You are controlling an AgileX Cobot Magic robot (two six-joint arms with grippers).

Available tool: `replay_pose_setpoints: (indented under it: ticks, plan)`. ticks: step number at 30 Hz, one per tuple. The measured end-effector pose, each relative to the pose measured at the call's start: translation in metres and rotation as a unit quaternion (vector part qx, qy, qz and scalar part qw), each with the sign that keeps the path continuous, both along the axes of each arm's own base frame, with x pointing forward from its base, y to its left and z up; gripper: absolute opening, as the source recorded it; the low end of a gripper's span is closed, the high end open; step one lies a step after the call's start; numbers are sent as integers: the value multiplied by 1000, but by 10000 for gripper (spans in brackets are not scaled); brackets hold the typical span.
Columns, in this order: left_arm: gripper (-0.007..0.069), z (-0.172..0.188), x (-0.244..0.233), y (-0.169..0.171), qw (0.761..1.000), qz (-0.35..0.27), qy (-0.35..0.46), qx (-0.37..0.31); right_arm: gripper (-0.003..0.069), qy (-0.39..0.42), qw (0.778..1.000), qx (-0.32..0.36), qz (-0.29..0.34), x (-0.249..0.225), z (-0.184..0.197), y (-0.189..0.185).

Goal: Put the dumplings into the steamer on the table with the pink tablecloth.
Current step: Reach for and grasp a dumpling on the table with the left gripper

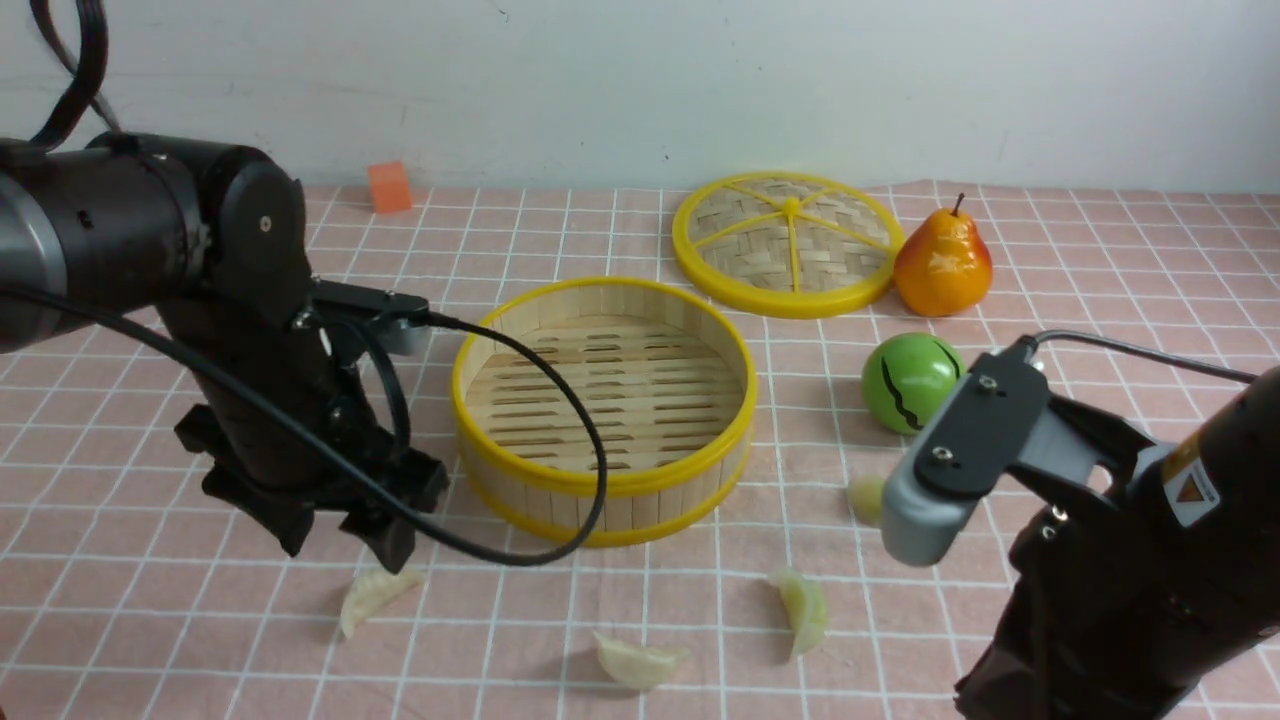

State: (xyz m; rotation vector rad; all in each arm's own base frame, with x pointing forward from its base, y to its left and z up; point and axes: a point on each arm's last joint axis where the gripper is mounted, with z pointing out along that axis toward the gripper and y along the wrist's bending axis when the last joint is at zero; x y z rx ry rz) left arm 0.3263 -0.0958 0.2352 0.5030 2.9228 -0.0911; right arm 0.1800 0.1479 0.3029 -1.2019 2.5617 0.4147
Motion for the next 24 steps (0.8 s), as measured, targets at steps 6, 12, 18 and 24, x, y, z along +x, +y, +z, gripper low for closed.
replay_pose_setpoints:
  ticks: [6, 12, 18, 24]
  plan:
    - [492, -18, 10, 3, 994, -111, -1, -1, -1, 0, 1000, 0, 0, 0, 0, 0]
    - [434, -44, 20, -1, 991, -134, 14, -7, 1, -3, 1000, 2, -1, 1, 0, 0]
    - [425, -69, 27, -2, 994, -108, 32, -6, 6, -5, 1000, 3, -1, 1, 0, 0]
    - [316, -74, 30, 0, 998, -50, 39, 2, 12, -5, 1000, 3, -1, 1, 0, 0]
